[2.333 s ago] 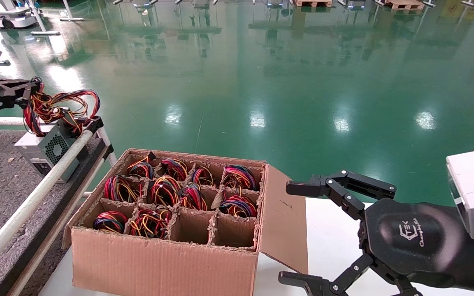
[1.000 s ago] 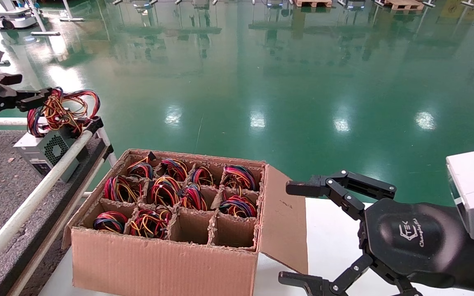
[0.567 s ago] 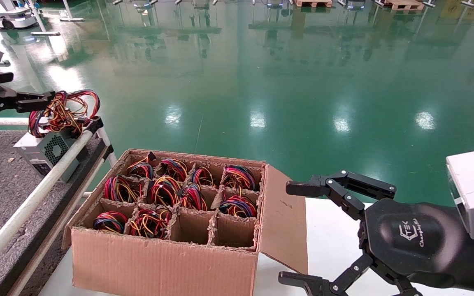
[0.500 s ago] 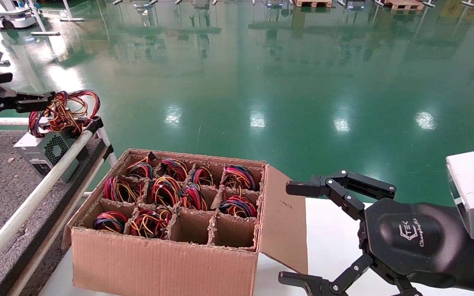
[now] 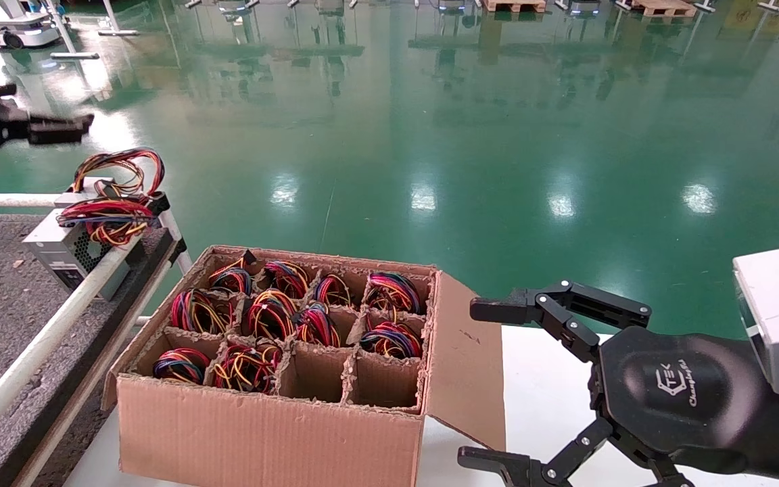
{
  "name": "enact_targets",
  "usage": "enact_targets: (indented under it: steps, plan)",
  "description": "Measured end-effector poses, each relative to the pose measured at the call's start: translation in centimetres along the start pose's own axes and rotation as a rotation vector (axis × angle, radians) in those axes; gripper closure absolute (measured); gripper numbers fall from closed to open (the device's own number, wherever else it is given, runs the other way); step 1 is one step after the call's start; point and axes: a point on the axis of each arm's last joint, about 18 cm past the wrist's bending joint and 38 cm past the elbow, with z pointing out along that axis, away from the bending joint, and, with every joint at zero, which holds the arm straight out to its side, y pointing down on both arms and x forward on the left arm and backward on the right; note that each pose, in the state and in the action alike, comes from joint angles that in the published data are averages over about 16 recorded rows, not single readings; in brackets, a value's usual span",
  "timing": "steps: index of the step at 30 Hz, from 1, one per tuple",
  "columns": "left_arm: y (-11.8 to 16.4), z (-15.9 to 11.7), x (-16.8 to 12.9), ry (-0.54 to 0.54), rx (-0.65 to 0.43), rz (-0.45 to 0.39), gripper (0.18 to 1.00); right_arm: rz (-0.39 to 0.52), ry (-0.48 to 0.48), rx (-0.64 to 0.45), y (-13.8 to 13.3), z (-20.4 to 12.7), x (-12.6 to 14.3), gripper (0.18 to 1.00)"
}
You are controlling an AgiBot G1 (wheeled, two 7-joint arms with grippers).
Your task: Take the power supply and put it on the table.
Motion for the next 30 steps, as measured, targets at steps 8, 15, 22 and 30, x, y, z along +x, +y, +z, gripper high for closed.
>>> enact_targets:
  steps: [8,15,22,30]
  plan:
    - [-3.5,1.8,-0.2,-0.062,0.151,0.056,0.184,0.0,0.0,0.0,0.0,0.0,0.0,0.178]
    - [-7.7,2.4,0.2,-0.096,0.307,0.064,0.184,0.0,0.0,0.0,0.0,0.0,0.0,0.178]
    - [-11.3,1.8,0.5,-0.088,0.434,0.019,0.184,0.0,0.0,0.0,0.0,0.0,0.0,0.178]
    - [-12.3,0.6,1.1,-0.017,0.545,-0.037,0.184,0.0,0.001,-0.001,0.0,0.0,0.0,0.178]
